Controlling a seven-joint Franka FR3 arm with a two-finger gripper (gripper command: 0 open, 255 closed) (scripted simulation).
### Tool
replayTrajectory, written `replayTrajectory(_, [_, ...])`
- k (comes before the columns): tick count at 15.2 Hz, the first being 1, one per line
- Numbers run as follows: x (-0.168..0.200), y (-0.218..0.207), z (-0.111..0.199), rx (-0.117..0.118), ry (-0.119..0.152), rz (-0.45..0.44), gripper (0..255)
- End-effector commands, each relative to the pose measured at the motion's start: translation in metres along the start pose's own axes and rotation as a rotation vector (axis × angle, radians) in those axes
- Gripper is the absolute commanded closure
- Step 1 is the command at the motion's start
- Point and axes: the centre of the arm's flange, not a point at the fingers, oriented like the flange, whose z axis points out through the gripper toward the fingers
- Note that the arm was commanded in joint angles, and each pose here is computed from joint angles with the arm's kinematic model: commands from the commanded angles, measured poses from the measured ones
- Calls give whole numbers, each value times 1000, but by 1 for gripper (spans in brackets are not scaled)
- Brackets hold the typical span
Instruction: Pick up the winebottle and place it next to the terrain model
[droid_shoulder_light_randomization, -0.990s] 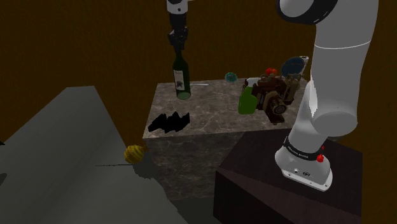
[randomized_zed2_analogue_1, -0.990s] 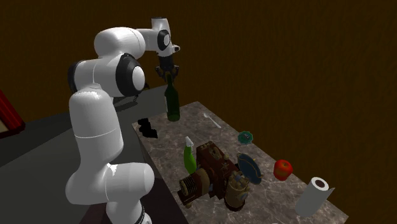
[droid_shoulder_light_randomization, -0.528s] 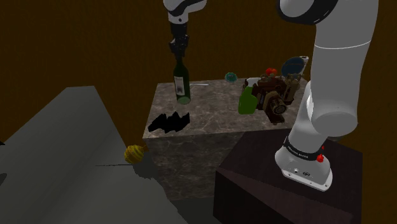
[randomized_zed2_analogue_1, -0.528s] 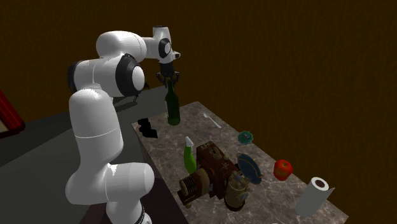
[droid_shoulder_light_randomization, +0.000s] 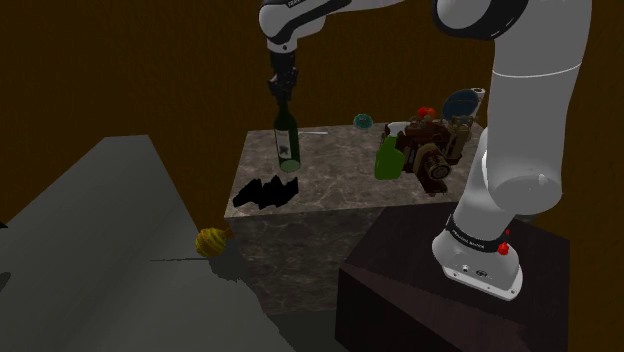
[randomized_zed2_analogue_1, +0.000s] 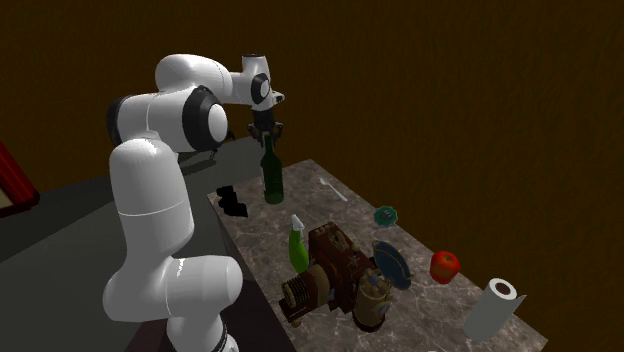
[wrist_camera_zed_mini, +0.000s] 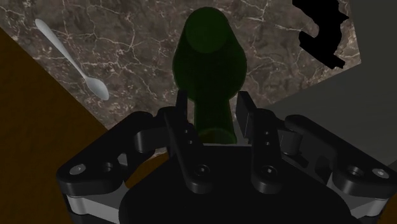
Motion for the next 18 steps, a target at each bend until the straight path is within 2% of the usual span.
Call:
replayTrajectory(1, [0,-1,3,0,1,0,255])
replayTrajectory(7, [0,-1,3,0,1,0,255])
replayTrajectory(8, [0,-1,3,0,1,0,0])
replayTrajectory(13, [0,-1,3,0,1,0,0])
replayTrajectory(17, [0,-1,-47,0,1,0,0])
replayTrajectory(18, [0,-1,-47,0,1,0,0])
